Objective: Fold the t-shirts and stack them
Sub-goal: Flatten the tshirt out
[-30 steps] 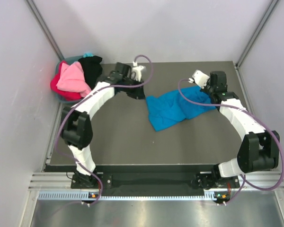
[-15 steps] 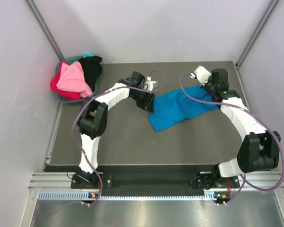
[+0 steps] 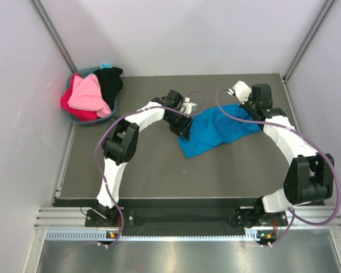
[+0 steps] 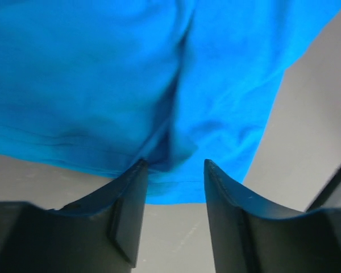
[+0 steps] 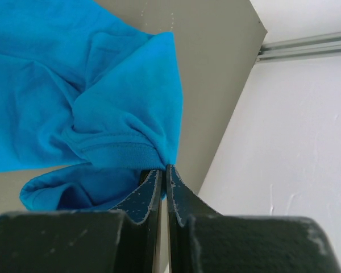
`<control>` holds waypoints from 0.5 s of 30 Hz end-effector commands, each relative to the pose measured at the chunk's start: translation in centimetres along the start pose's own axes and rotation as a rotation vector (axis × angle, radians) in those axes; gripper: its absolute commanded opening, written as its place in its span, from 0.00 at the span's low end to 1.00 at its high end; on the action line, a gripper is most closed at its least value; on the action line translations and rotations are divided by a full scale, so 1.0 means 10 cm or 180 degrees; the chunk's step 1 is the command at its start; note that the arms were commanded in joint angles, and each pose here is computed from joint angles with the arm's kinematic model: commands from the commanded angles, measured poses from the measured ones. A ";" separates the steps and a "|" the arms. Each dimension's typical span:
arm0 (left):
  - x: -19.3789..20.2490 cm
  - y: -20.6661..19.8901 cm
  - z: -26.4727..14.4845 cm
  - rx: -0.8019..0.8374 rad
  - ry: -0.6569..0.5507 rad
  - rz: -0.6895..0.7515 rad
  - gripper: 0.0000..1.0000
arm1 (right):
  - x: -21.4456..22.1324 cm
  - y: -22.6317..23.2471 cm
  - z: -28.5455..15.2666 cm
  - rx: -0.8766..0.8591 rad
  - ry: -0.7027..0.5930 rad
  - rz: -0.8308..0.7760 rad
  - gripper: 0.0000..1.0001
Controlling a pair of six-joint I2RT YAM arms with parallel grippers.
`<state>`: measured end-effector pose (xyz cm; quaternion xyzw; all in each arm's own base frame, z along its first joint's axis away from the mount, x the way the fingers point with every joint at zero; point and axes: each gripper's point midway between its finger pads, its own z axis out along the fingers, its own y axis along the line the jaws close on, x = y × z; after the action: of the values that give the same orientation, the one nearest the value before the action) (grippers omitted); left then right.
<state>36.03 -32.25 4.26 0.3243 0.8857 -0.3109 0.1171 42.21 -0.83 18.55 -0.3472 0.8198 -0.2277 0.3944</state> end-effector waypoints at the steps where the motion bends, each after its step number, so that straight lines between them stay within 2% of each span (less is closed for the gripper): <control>1: -0.16 0.12 -0.09 -0.0239 -0.0111 0.0187 0.49 | -0.12 -0.14 -0.02 0.0075 -0.0106 0.0172 0.00; 7: -0.31 0.09 -0.24 -0.0399 -0.0271 0.0377 0.45 | -0.11 -0.10 0.01 0.0017 -0.0088 0.0225 0.00; 13: -0.14 0.12 -0.14 -0.0352 -0.0074 0.0329 0.43 | -0.11 -0.10 0.01 0.0007 -0.0077 0.0232 0.00; 15: -0.08 0.11 -0.11 -0.0311 -0.0019 0.0312 0.30 | -0.11 -0.09 0.01 0.0004 -0.0074 0.0231 0.00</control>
<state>37.32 -31.23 3.66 0.3446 0.8904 -0.2616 0.1410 41.86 -0.44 16.87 -0.3409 0.8361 -0.2053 0.3776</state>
